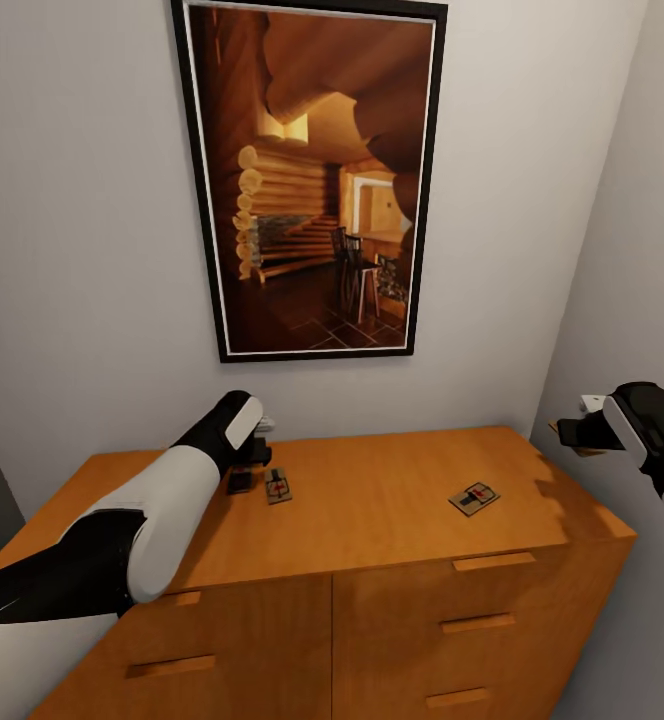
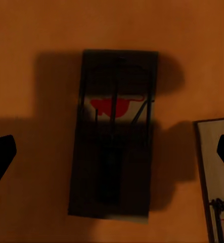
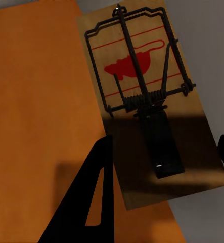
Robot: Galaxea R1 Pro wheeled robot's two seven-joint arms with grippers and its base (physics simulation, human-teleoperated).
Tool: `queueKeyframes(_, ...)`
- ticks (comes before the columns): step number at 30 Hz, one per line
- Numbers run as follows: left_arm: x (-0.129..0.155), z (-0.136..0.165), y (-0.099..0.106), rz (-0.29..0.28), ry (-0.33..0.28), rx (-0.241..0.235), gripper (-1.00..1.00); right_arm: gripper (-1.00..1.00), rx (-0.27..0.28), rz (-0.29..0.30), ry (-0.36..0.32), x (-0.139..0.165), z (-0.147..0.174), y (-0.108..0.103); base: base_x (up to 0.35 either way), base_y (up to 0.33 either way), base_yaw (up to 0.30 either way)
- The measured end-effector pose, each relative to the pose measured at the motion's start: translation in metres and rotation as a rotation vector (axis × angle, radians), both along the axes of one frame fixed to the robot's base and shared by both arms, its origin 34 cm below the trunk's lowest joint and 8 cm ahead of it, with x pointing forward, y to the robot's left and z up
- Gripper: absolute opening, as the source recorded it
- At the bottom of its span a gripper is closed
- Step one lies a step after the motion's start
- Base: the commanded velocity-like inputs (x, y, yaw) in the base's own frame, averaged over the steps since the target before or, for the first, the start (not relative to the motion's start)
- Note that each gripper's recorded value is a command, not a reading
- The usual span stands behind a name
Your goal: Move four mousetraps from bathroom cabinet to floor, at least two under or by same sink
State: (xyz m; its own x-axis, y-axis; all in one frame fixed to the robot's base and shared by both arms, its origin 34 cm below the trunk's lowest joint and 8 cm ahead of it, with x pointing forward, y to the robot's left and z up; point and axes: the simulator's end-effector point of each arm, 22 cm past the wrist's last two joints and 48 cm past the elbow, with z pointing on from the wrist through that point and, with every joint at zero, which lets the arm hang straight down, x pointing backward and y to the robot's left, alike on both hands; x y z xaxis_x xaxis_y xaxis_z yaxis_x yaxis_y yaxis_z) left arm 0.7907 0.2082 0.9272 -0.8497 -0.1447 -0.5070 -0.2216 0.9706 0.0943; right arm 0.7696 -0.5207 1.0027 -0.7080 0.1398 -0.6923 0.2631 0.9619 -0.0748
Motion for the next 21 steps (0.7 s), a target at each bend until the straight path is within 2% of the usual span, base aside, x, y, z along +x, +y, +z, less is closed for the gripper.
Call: queueKeyframes(21,-0.0025,-0.0047,-0.0004,0.000,0.012,0.000,1.00,-1.00,-0.002,0.001,0.001,0.0000,0.0000,-0.0001,0.000,0.000,0.000)
